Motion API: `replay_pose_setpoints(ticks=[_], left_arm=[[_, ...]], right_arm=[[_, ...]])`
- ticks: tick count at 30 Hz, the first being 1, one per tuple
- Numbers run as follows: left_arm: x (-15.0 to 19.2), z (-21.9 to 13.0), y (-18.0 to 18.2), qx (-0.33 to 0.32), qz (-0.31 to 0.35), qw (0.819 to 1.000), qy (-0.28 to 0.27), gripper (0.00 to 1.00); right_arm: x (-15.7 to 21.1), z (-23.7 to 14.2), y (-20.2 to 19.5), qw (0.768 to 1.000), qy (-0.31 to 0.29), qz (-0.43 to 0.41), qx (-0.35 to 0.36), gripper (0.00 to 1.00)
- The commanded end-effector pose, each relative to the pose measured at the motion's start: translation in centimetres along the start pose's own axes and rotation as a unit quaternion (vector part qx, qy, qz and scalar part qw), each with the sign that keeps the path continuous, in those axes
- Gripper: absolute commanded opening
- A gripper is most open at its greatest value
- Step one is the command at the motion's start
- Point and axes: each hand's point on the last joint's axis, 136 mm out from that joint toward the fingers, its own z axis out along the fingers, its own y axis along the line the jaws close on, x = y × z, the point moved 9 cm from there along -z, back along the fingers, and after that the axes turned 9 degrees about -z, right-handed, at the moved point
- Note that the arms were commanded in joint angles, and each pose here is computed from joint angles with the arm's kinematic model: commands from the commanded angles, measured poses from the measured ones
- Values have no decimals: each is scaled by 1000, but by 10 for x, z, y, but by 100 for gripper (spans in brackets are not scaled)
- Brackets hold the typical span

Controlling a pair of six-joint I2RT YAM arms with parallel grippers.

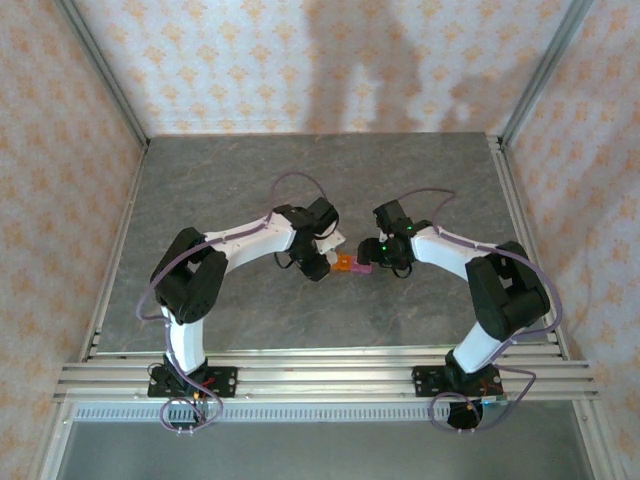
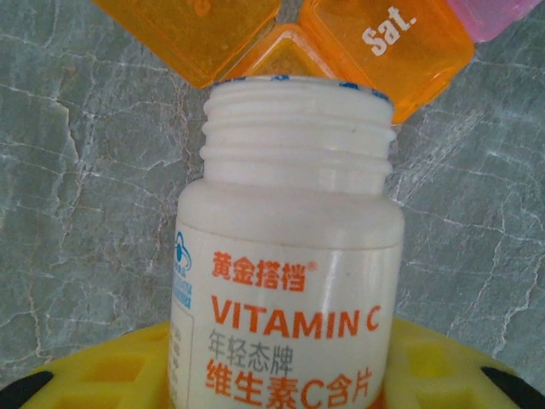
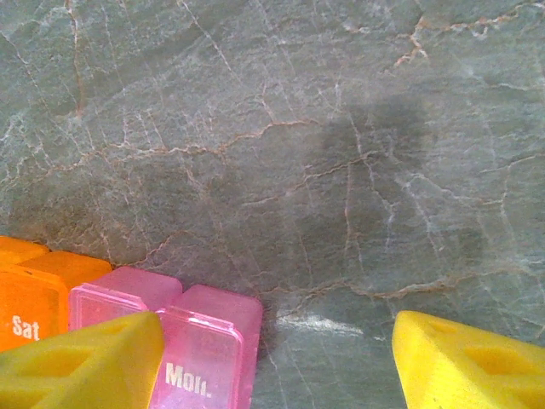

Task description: Sort the pills into containers

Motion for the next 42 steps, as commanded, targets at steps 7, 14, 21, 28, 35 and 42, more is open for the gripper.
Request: replay_pose_setpoints(ticks=[7, 14, 21, 28, 35, 42], left_arm=[[-1, 4, -1, -32, 33, 998, 45, 0], [-4, 3, -4, -46, 46, 997, 50, 0], [-8, -1, -8, -68, 68, 994, 59, 0], [-12, -4, -11, -84, 85, 991, 65, 0], [-13, -4, -10, -95, 86, 990, 66, 0], [-15, -6, -9, -101, 90, 988, 70, 0]], right_arm=[[0, 4, -1, 1000, 7, -3, 11, 72], [0, 4, -1, 1000, 8, -3, 11, 72], [0, 5, -1, 1000, 9, -3, 11, 72], [0, 5, -1, 1000, 9, -2, 11, 72], [0, 7, -1, 1000, 10, -3, 11, 72], [0, 7, -1, 1000, 11, -2, 10, 72]])
